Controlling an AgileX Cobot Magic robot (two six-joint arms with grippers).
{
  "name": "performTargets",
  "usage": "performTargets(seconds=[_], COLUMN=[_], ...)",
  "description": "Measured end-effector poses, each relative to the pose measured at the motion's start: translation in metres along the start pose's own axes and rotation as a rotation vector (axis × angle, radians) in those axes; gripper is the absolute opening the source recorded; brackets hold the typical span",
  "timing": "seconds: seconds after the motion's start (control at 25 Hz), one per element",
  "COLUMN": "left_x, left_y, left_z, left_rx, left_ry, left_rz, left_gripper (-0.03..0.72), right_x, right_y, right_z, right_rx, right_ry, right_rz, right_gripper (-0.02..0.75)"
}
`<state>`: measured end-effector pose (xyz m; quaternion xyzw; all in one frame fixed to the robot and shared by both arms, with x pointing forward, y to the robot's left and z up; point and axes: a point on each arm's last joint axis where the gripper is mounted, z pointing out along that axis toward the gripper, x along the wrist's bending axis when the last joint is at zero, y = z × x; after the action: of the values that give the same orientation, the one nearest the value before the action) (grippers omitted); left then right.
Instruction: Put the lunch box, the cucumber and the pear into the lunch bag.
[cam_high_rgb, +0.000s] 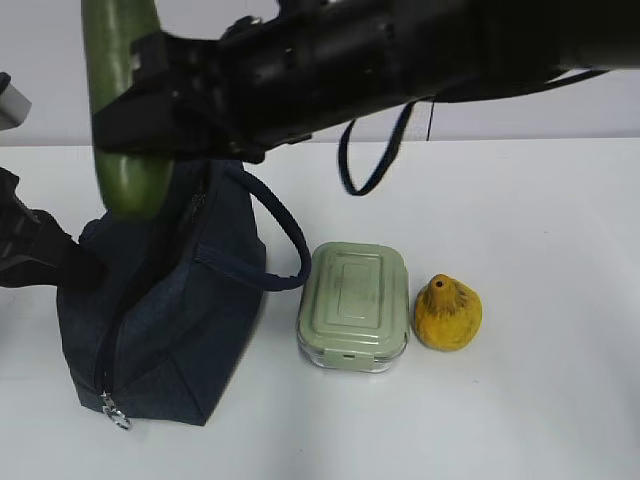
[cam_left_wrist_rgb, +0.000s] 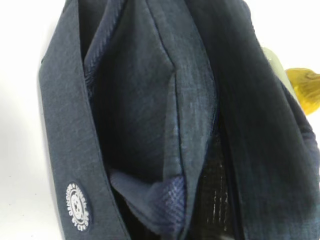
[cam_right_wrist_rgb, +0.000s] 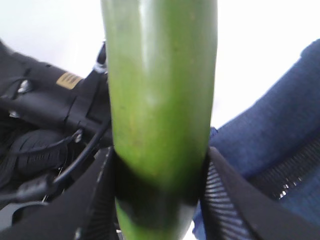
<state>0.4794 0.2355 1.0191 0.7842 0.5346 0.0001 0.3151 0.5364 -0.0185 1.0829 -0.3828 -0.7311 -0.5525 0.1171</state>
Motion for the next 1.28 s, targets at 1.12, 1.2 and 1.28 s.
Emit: performTargets(seconds=[1.12,1.2,1.28], left_x=[0.0,0.0,0.0], left_y=[0.001,0.001,0.001], left_z=[-0.001,-0.001,-0.001], left_rx=[-0.008,-0.008,-0.009], left_ry=[0.0,0.0,0.0], left_rz=[-0.003,-0.003,-0.003], left_gripper=[0.002,0.002,0.002], right_x=[-0.075,-0.073,-0.067], right_y=[-0.055,-0.054,-0.047], right_z=[0.029,0.029,0.028], right_rx=[0.426,0.439,0.448], right_ry=[-0.464,-0.446,-0.417], right_rz=[0.052,0.031,-0.006], right_gripper=[0.473,0.529,0.567])
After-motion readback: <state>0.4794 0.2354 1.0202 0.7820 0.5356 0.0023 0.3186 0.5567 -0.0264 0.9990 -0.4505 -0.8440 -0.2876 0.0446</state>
